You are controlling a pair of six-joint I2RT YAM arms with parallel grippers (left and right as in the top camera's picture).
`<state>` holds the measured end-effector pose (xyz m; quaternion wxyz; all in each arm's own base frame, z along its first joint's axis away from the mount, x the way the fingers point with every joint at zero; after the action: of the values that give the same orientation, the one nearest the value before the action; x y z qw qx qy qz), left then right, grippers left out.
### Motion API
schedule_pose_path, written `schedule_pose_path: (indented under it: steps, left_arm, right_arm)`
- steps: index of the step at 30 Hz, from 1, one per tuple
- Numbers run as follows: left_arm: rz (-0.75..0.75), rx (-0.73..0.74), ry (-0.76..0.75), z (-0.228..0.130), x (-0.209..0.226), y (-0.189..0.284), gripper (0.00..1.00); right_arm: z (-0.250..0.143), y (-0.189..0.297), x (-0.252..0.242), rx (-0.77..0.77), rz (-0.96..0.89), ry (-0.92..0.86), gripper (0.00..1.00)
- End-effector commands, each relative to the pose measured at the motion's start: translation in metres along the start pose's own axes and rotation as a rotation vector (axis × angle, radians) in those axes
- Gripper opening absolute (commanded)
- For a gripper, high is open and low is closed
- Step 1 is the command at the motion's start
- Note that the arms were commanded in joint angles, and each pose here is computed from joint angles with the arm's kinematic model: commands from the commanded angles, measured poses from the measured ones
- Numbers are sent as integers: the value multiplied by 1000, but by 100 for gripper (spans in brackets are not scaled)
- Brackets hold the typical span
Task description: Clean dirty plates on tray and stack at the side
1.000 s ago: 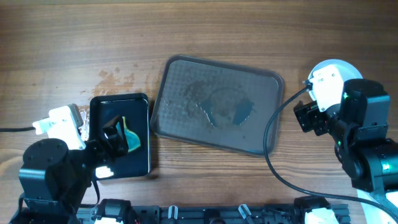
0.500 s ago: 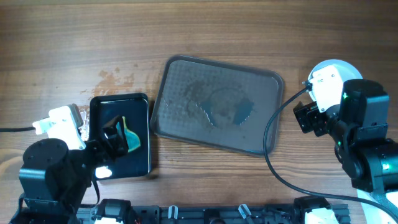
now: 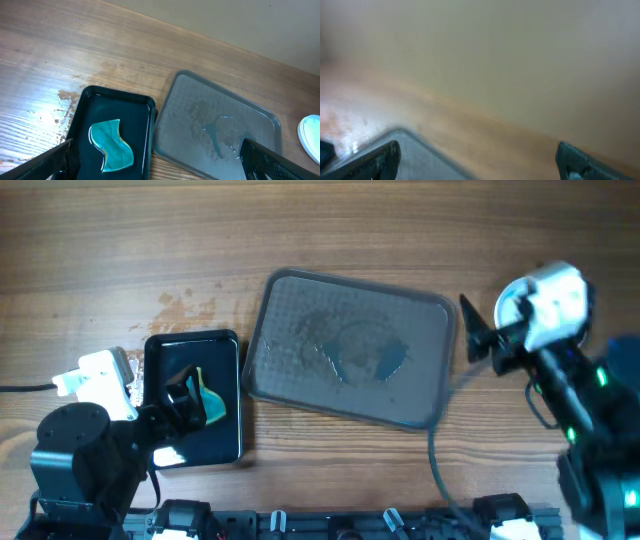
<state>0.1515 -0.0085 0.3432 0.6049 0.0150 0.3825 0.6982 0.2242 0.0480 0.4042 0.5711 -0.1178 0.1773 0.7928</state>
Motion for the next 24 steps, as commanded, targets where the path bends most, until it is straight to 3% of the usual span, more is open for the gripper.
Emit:
schedule_pose_path:
  steps: [1,5,11,24]
  left_arm:
    - [3,-12,-15,3,0,1,100]
    - [3,-12,-15,3,0,1,100]
    - [3,-12,-15,3,0,1,100]
    - [3,-12,-15,3,0,1,100]
  right_arm:
    - [-10,33,17,-141,-7,-79,100]
    - [-42,58,36,-253,-51,-56,100]
    - [-85,50,55,-369,-86,-88,100]
    - [-132,30,72,-549,-149,-65,100]
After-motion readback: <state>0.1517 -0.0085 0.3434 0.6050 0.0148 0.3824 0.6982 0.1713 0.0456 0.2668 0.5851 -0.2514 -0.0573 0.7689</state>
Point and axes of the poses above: each gripper's point midway between its finger pads, its own y axis back along the fingers, its own x axis along the line the jaws close on, z = x × y, the point moved 5 cm from there along y, back along the fingers, and after that the axes turned 13 degrees about y, right-handed, at the moved point
